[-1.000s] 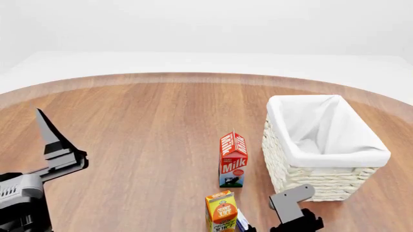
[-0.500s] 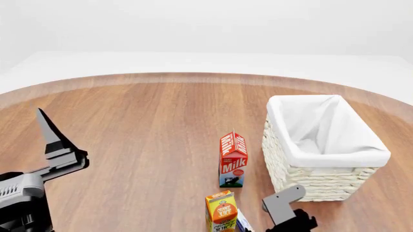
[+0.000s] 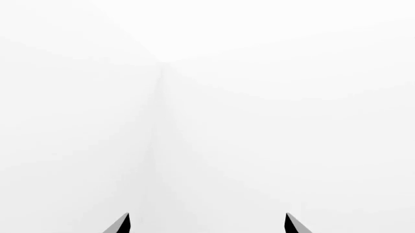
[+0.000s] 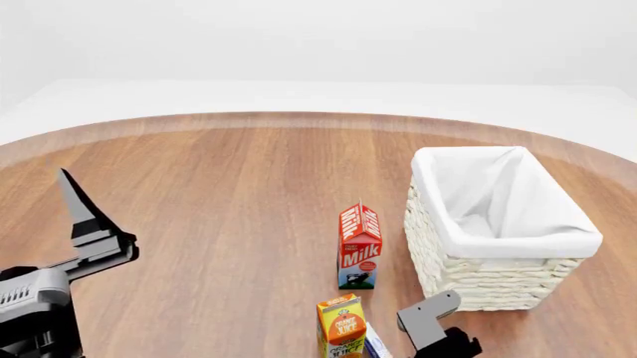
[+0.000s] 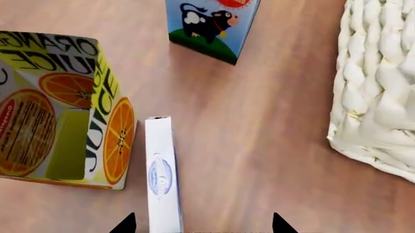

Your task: Pick up the cream cheese box and the butter, and put them in the basket.

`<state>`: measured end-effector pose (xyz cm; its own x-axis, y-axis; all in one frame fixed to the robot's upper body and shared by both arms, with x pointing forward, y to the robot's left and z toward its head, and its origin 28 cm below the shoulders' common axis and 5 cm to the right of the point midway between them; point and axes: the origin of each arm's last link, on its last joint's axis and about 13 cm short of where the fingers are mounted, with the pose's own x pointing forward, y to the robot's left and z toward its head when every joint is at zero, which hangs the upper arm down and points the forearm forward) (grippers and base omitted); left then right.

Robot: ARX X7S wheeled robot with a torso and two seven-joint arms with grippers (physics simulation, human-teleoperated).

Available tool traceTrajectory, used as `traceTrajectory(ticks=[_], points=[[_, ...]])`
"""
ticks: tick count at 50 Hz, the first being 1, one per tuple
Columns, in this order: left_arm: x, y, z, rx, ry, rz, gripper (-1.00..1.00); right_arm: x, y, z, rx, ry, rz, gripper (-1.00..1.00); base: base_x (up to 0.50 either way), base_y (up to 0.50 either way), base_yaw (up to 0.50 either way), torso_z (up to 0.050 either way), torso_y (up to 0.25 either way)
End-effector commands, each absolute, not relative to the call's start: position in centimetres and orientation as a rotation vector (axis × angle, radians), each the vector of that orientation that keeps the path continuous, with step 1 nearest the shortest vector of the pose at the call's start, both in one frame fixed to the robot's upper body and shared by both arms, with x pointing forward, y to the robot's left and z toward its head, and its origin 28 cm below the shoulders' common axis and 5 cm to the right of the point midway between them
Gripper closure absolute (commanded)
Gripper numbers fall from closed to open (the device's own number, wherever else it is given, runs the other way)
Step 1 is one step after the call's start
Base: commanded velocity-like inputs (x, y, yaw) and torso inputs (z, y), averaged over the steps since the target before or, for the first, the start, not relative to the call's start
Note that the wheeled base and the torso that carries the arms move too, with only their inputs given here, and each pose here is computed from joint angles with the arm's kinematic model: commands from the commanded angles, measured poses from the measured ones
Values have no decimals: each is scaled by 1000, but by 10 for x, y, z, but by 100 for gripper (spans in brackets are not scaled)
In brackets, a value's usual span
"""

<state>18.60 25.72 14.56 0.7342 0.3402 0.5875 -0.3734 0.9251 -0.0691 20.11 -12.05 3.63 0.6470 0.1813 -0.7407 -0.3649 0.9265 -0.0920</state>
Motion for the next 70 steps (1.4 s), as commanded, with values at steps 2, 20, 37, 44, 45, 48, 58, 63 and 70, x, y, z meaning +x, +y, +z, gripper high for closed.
traceTrajectory(ticks=[2,20,37,44,45,48,58,63,70], points=[[186,259,145,69,-646,398,-100,204,-114,32,-250,807,347,-100,0,0,0,0,0],[187,258,142,66,-639,397,-100,210,-106,22,-255,821,400,-100,0,0,0,0,0],[187,258,142,68,-638,397,-100,215,-107,10,-248,847,378,-100,0,0,0,0,0],[187,259,143,68,-637,397,-100,213,-104,12,-281,832,397,100,0,0,0,0,0],[187,259,143,67,-637,397,-100,213,-104,12,-278,834,398,100,0,0,0,0,0],[187,258,143,67,-637,397,-100,213,-104,11,-290,831,404,100,0,0,0,0,0],[188,258,143,68,-634,393,-100,212,-104,12,-323,815,420,100,0,0,0,0,0],[188,259,142,68,-634,395,-100,212,-104,16,-323,799,424,100,0,0,0,0,0],[187,260,142,67,-632,400,-100,204,-109,57,-312,651,397,100,0,0,0,0,0]])
